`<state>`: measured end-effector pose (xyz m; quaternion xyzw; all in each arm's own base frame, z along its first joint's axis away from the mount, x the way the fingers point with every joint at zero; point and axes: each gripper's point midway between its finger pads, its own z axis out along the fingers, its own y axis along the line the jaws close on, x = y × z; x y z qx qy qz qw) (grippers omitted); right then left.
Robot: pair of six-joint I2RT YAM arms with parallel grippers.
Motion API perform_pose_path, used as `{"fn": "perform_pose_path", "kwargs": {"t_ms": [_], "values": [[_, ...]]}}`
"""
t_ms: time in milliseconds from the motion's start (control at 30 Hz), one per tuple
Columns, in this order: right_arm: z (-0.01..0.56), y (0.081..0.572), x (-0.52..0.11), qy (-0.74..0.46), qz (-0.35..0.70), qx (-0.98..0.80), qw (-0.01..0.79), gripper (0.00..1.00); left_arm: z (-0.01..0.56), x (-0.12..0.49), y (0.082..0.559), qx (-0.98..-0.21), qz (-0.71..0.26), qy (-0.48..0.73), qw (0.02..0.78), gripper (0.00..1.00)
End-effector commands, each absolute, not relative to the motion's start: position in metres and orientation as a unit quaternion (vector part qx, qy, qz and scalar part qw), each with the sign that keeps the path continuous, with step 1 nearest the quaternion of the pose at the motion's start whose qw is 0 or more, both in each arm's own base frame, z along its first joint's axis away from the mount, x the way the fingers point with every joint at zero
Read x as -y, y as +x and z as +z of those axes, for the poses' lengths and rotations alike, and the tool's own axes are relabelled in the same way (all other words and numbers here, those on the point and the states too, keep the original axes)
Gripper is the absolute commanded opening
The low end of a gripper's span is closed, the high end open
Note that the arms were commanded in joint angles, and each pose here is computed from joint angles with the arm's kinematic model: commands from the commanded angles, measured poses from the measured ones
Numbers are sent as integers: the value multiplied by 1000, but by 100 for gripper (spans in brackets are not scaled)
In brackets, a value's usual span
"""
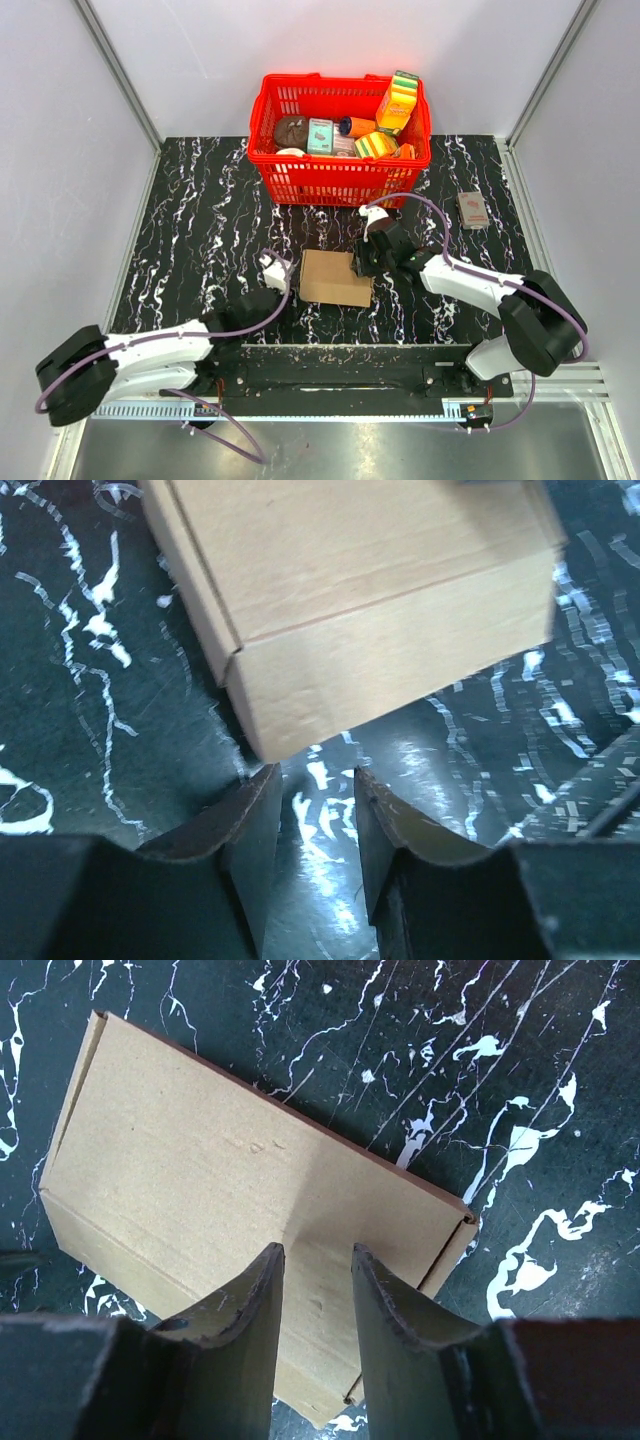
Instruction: Fold the paper box
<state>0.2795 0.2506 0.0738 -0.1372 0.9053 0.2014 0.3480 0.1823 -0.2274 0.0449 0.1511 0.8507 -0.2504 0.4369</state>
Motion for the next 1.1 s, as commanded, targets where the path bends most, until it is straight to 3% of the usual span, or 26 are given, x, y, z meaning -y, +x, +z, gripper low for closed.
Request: {"fn": "perform_pose_path", "kwargs": {"t_ms": [0,67,200,333,433,800,1067], "values": [[94,284,-252,-144,208,-897,362,40,62,235,157,-848,-305,160,402,40],[95,284,-251,-144,206,-897,364,40,65,235,148,-854,-312,167,381,40],[102,283,-248,-140,206,-895,371,41,103,233,151,-836,-320,159,416,40],[119,278,-244,-138,216,-886,386,41,162,223,186,-809,-276,129,502,40],[130,277,-242,-140,217,-881,395,42,178,220,209,-808,-241,122,524,39],[135,297,-251,-155,214,-876,403,59,121,215,239,-829,-229,57,507,23],[123,344,-265,-151,199,-874,418,54,117,251,220,-803,-318,134,486,18]]}}
